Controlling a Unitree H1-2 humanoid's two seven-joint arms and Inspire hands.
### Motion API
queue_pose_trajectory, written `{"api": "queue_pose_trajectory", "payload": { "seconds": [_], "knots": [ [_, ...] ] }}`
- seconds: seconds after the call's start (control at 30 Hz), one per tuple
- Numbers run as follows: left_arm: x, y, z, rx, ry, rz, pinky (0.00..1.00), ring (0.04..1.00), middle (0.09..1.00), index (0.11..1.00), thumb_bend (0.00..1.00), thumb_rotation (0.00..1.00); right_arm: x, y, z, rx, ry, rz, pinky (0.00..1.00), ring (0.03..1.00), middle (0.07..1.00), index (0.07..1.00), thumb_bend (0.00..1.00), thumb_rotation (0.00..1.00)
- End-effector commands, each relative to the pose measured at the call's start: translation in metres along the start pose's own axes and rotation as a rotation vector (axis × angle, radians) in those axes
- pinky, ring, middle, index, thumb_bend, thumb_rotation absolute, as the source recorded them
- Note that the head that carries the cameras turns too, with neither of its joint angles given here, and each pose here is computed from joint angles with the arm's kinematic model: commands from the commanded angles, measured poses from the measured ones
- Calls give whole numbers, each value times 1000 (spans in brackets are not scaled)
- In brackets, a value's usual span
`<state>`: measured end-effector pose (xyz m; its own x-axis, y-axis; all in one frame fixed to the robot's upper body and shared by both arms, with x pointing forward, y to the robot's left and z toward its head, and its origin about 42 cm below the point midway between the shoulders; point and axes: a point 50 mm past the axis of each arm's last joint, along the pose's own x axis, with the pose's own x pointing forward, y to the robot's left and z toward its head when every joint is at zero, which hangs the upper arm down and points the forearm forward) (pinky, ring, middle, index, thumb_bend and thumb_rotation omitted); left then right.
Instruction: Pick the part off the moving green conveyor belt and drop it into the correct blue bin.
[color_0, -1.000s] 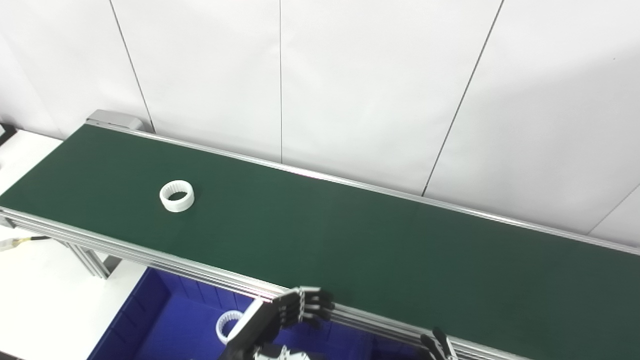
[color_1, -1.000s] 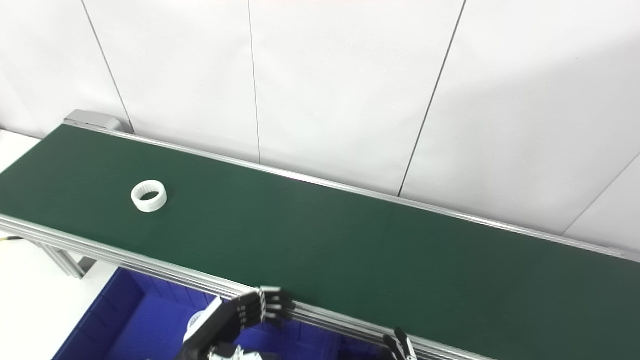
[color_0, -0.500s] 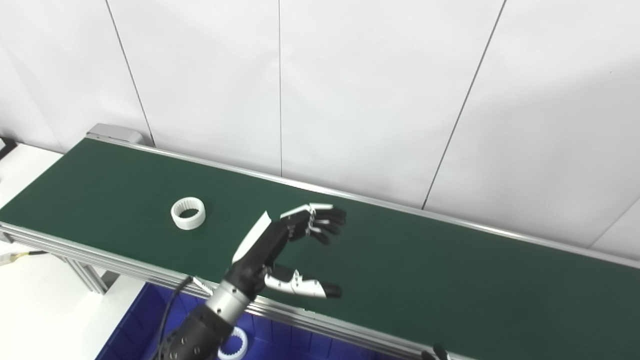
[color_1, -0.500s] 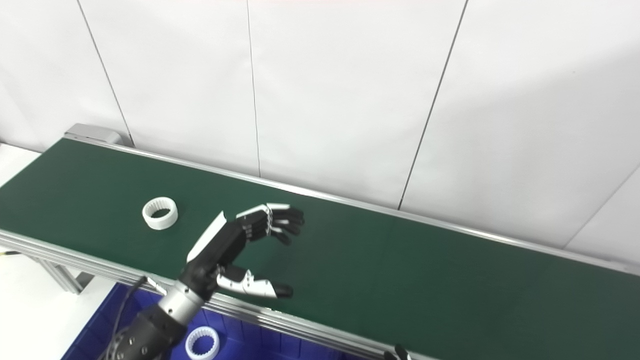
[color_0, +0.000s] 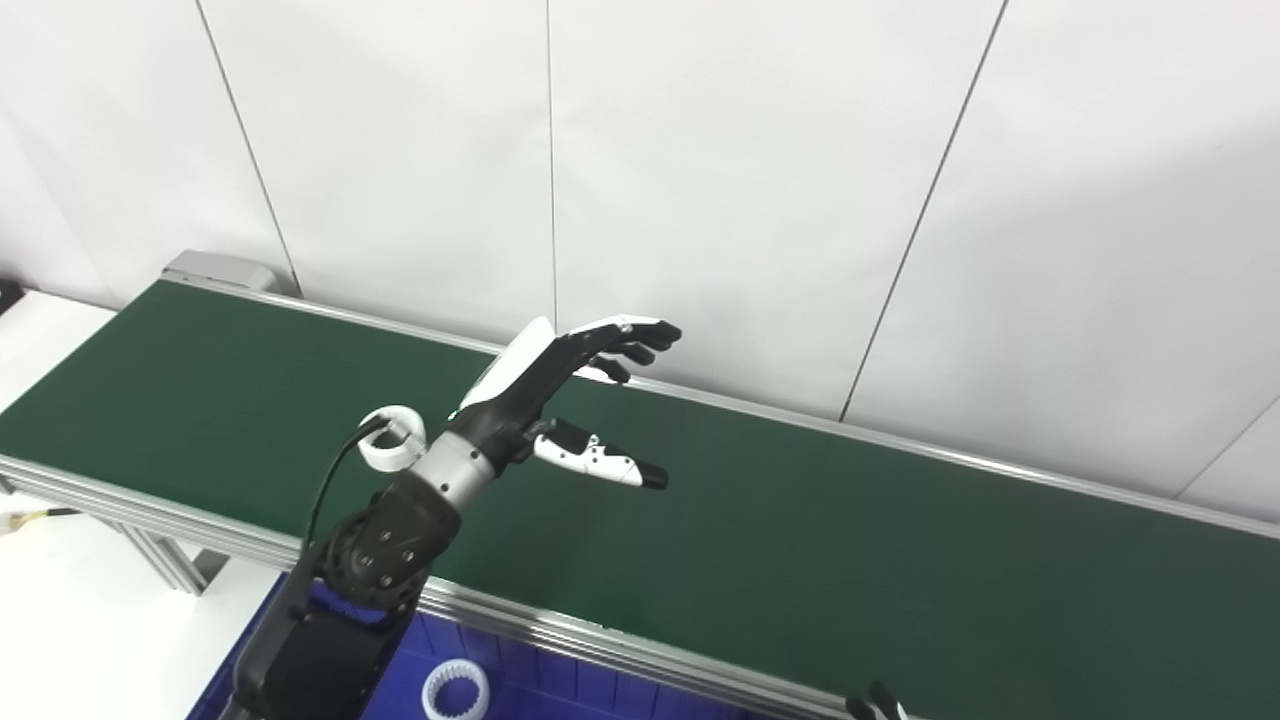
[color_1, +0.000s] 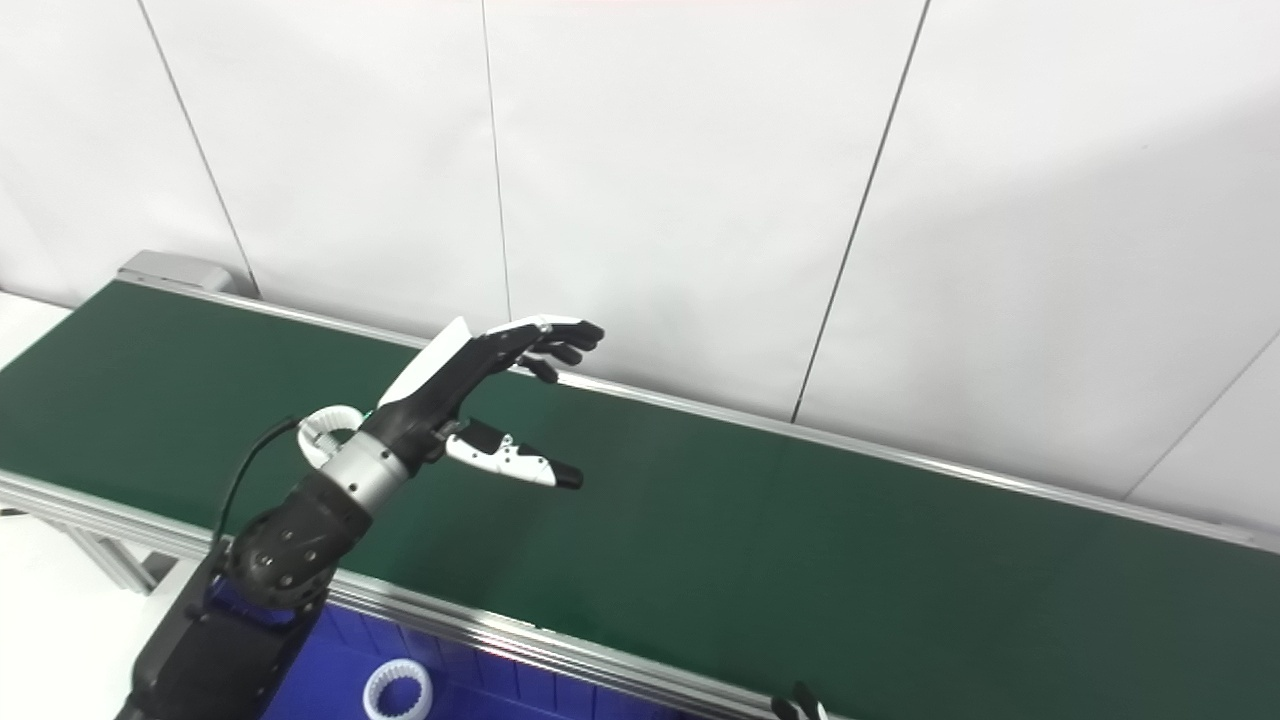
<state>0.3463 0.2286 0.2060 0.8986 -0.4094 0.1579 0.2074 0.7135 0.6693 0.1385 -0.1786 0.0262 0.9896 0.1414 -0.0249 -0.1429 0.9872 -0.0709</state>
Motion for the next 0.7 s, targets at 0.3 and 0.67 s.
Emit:
{"api": "queue_pose_trajectory", "payload": {
  "seconds": [0.3,0.67],
  "knots": [
    [28,21,-5,325,64,-124,698,806,821,796,907,22,6,1,9,6,-81,-8,761,850,891,953,226,887],
    [40,26,-19,475,137,-244,728,802,834,785,914,0,7,3,9,9,-80,-7,769,855,895,956,234,887]
  ]
}}
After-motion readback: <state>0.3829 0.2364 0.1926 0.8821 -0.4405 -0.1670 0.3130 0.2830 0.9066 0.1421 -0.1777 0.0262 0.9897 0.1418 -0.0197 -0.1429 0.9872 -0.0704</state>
